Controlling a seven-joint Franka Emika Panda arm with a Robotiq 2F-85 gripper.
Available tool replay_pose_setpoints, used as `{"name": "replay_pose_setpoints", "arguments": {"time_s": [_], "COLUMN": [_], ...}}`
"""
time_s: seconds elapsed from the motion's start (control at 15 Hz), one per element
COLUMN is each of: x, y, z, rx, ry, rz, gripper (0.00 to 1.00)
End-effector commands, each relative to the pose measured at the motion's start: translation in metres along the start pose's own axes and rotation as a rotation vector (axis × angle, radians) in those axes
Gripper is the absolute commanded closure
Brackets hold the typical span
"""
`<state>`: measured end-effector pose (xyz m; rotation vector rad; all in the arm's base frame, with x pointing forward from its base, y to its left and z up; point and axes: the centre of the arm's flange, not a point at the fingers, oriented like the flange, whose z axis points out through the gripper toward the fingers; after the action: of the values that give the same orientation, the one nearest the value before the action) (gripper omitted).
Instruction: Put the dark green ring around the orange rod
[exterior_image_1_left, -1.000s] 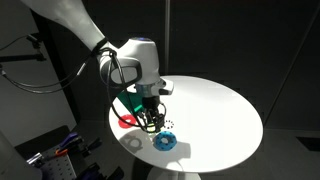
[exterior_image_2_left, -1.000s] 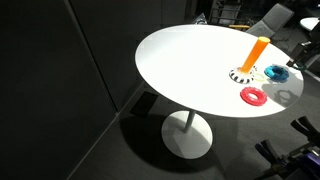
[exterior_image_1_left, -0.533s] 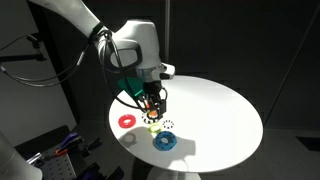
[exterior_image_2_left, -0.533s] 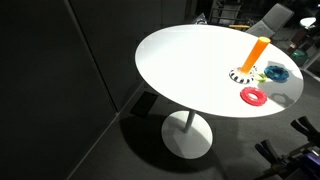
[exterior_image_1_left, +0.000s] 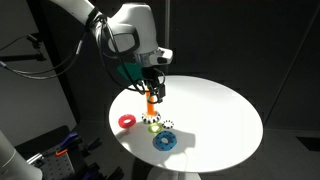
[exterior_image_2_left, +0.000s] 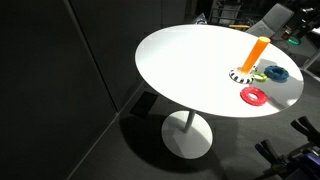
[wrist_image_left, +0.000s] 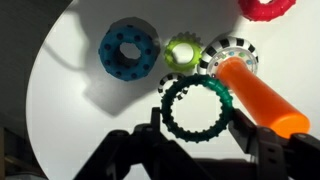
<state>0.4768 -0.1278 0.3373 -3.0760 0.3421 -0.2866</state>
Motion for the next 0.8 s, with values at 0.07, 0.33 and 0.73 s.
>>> {"name": "replay_pose_setpoints", "arguments": {"time_s": [0.07,0.33,0.73], "x": [0.007,0.009,0.013], "y": [-0.021,-0.04,-0.061], "z": [-0.026,-0.036,-0.03], "rx": [0.046,0.073,0.083], "ry": [0.027,0.051,0.04], "rz": [0.008,-0.005,-0.031], "gripper": [0.56,0.56,0.56]}}
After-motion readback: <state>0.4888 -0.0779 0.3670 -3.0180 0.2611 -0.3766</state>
